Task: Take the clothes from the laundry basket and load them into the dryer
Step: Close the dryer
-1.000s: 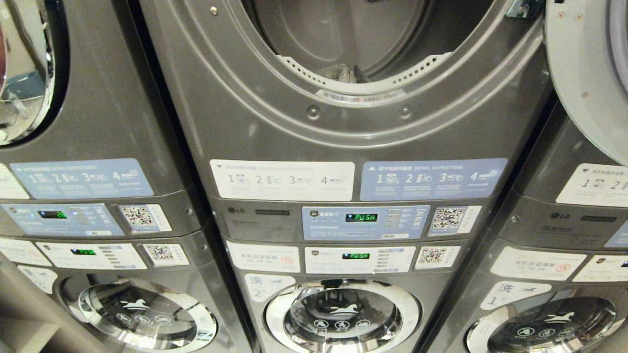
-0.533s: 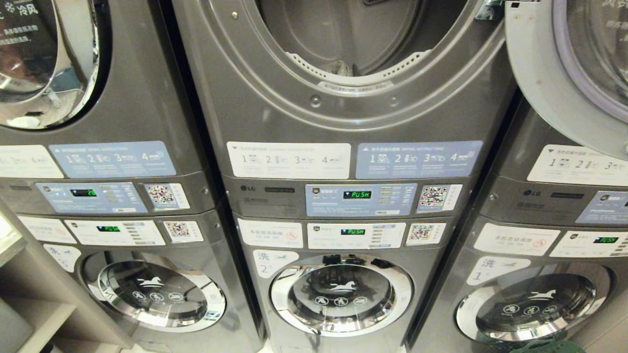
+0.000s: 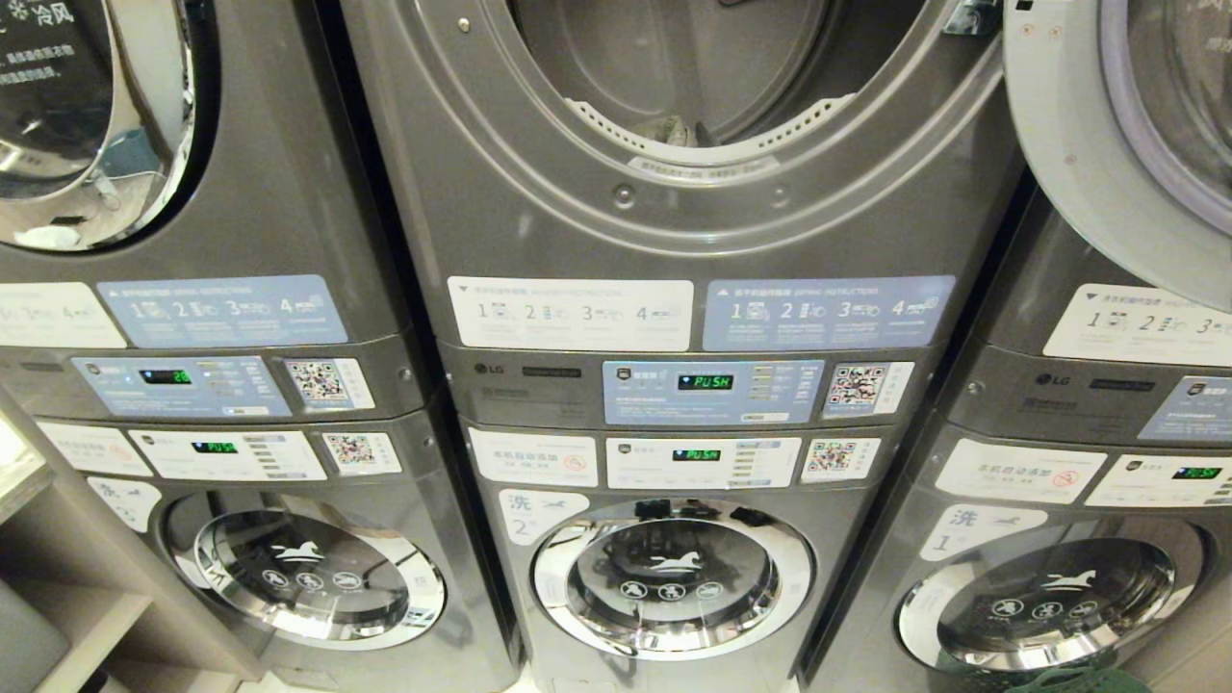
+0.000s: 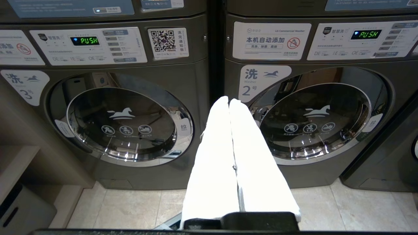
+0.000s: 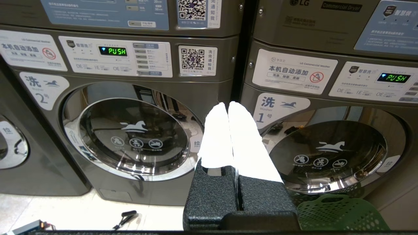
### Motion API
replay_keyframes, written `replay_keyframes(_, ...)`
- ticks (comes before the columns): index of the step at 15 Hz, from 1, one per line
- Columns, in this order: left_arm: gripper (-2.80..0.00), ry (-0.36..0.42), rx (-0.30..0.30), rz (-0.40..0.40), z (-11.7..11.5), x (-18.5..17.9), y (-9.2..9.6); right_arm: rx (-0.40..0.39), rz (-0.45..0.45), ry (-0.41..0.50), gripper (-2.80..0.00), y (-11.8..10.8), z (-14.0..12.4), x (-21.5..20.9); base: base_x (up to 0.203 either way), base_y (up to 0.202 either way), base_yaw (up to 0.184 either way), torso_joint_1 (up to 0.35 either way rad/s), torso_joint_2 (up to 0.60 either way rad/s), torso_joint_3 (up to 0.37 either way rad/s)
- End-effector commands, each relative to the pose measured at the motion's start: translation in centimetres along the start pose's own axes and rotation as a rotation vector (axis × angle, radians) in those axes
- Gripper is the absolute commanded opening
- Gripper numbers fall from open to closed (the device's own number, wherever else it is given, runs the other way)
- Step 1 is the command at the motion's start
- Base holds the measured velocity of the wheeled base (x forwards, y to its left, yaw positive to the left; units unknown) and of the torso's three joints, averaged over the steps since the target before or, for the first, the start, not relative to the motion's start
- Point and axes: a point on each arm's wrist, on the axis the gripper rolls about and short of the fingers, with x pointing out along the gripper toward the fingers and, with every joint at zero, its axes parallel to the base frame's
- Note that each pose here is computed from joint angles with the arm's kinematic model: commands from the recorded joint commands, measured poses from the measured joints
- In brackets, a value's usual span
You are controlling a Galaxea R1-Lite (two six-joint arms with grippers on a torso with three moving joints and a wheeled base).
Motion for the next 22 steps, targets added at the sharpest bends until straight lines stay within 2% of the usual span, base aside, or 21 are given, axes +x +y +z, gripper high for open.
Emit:
replay_keyframes(1,-2.80,-0.005,-0.001,0.000,0.00,-0.02,0.00,-0.001,0.000,-0.001,-2.80,0.00,0.00,-0.01,0.000,0.000,0.000,0.000,0.00,0.000)
replay_keyframes(22,-2.80,-0.006,-0.040,0.014,0.01,-0.02,0.03,-0.002,0.001,-0.001,-2.80,0.00,0.00,-0.01,0.000,-0.187,0.001,0.002,0.00,0.002)
